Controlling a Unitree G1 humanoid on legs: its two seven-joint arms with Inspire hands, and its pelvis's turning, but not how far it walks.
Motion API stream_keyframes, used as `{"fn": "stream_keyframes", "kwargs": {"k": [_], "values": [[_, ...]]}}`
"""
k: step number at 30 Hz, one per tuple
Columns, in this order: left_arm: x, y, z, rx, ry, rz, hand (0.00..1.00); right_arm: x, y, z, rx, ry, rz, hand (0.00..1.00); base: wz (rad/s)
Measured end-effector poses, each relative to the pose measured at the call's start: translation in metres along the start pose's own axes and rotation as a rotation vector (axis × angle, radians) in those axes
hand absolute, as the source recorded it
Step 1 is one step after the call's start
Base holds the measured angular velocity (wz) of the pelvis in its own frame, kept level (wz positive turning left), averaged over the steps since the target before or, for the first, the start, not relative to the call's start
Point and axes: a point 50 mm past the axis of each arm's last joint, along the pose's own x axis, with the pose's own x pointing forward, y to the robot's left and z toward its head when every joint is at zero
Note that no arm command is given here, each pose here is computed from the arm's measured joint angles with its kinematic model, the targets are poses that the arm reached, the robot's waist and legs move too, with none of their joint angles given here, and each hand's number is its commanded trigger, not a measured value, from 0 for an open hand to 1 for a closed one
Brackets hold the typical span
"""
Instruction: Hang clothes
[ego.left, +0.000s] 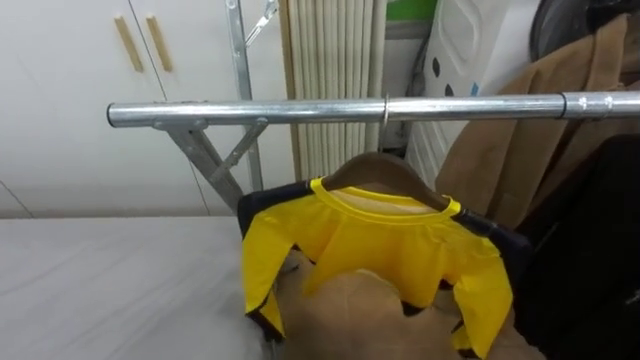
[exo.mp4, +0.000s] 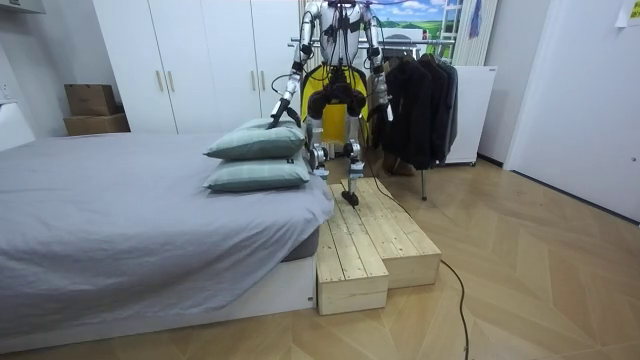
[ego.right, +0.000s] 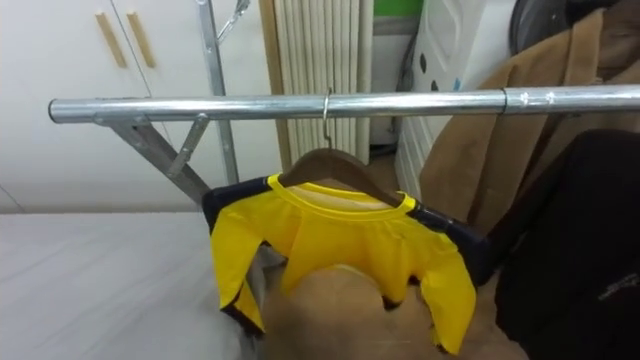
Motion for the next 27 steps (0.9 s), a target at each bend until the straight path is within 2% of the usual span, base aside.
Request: {"fn": "stream_keyframes", "kwargs": {"k": [3, 6, 10, 14, 22, 27], "values": [[0.000, -0.003, -0.002, 0.015, 0.011, -0.011, 0.00, -0.002, -0.003, -0.020, -0.031, 0.097, -0.005, 0.00, 0.00], [0.000, -0.005, -0.002, -0.028, 0.021, -0.032, 0.00, -0.006, -0.006, -0.038, -0.046, 0.199, 0.000, 0.00, 0.05], [-0.001, -0.009, -0.003, -0.038, 0.031, -0.055, 0.00, -0.007, -0.005, -0.044, -0.091, 0.274, 0.009, 0.00, 0.01], [-0.001, -0.010, -0.003, -0.022, 0.030, -0.056, 0.00, -0.004, 0.001, -0.034, -0.127, 0.272, 0.024, 0.00, 0.00], [-0.001, -0.010, -0.002, -0.015, 0.031, -0.055, 0.00, 0.006, 0.022, 0.009, -0.186, 0.168, 0.076, 0.00, 0.00], [-0.001, -0.009, 0.001, -0.016, 0.029, -0.046, 0.00, 0.007, 0.026, 0.014, -0.192, 0.148, 0.082, 0.00, 0.01]]}}
